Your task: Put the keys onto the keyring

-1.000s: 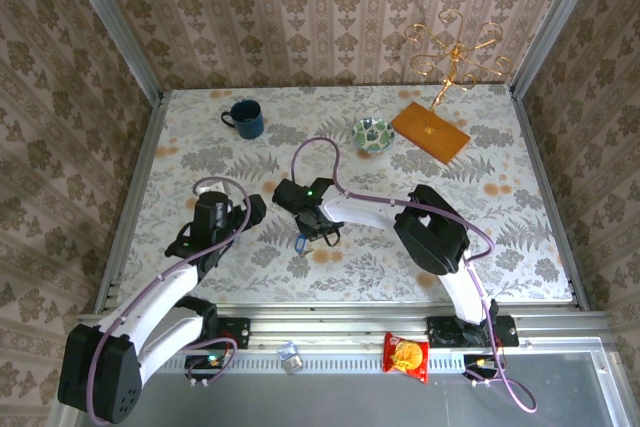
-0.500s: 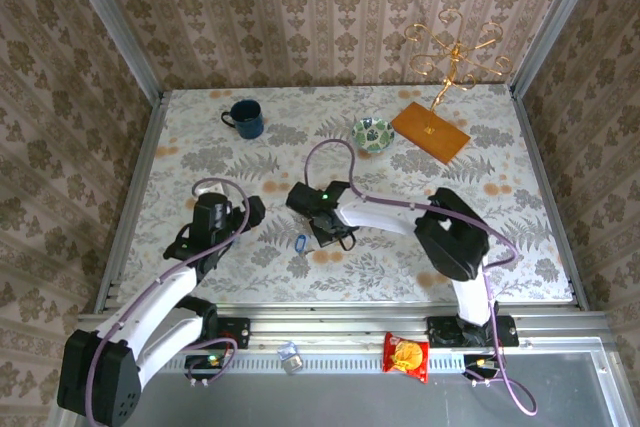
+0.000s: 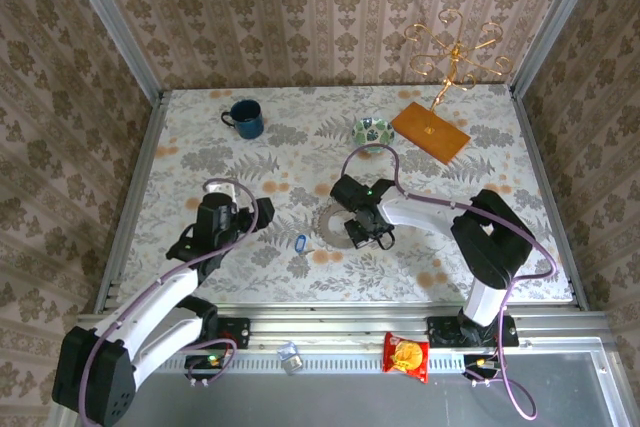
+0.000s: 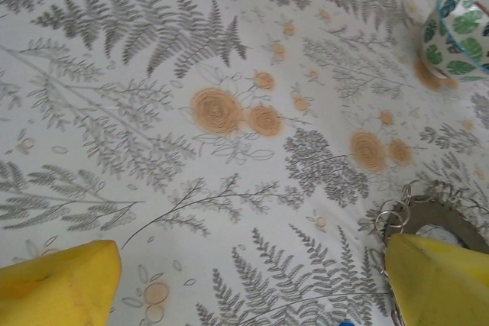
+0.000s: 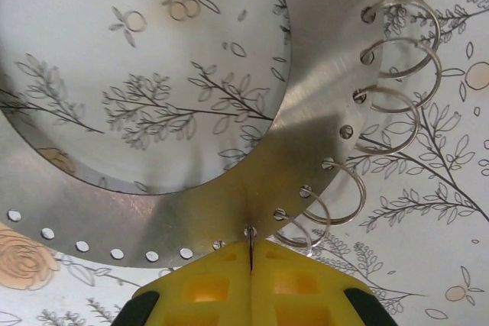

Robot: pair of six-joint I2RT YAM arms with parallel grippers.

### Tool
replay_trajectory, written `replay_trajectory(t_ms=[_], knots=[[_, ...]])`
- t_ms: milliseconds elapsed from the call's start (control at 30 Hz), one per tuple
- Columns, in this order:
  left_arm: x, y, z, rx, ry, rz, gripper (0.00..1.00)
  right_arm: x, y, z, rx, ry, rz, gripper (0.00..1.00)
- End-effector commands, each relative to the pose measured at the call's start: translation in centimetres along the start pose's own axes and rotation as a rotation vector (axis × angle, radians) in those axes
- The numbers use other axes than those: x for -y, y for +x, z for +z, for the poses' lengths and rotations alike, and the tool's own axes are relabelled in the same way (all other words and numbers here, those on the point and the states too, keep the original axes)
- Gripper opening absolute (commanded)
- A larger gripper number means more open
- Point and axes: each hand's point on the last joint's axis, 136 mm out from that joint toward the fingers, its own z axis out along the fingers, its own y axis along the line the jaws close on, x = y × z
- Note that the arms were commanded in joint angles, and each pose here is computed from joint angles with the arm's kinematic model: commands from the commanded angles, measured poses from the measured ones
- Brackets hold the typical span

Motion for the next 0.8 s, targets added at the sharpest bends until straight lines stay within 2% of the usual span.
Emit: replay_trajectory(t_ms=[0, 67, 133, 300, 433, 567, 767], knots=[[2.0, -0.4, 0.1, 0.017, 0.068, 0.077, 0.90, 0.3, -0.5, -0.5, 0.018, -0.030, -0.015, 0.00], [2.2, -0.2, 0.2, 0.014, 0.068, 0.091, 0.90, 0.6, -0.6, -0.5, 0.010, -0.030, 0.003, 0.06], [2.3, -0.3, 0.3, 0.013, 0.065, 0.101, 0.90, 0.4, -0.9, -1.2, 0.017, -0.057, 0.028, 0.19], [2.6, -0.6, 0.1, 0.026, 0.058, 0.115, 0.90, 0.2, -0.9, -4.3, 0.059, -0.108, 0.174, 0.42], [2.7, -0.7, 0.1, 0.046, 0.055, 0.124, 0.90, -1.3, 0.5, -5.6, 0.071, -0.254, 0.419, 0.41], [2.8, -0.7, 0.2, 0.053, 0.052, 0.126, 0.90, -2.9, 1.2, -4.8, 0.075, -0.420, 0.670, 0.38], [2.9, -0.6, 0.1, 0.055, 0.057, 0.123, 0.90, -2.8, 1.1, -3.6, 0.103, -0.465, 0.816, 0.35]])
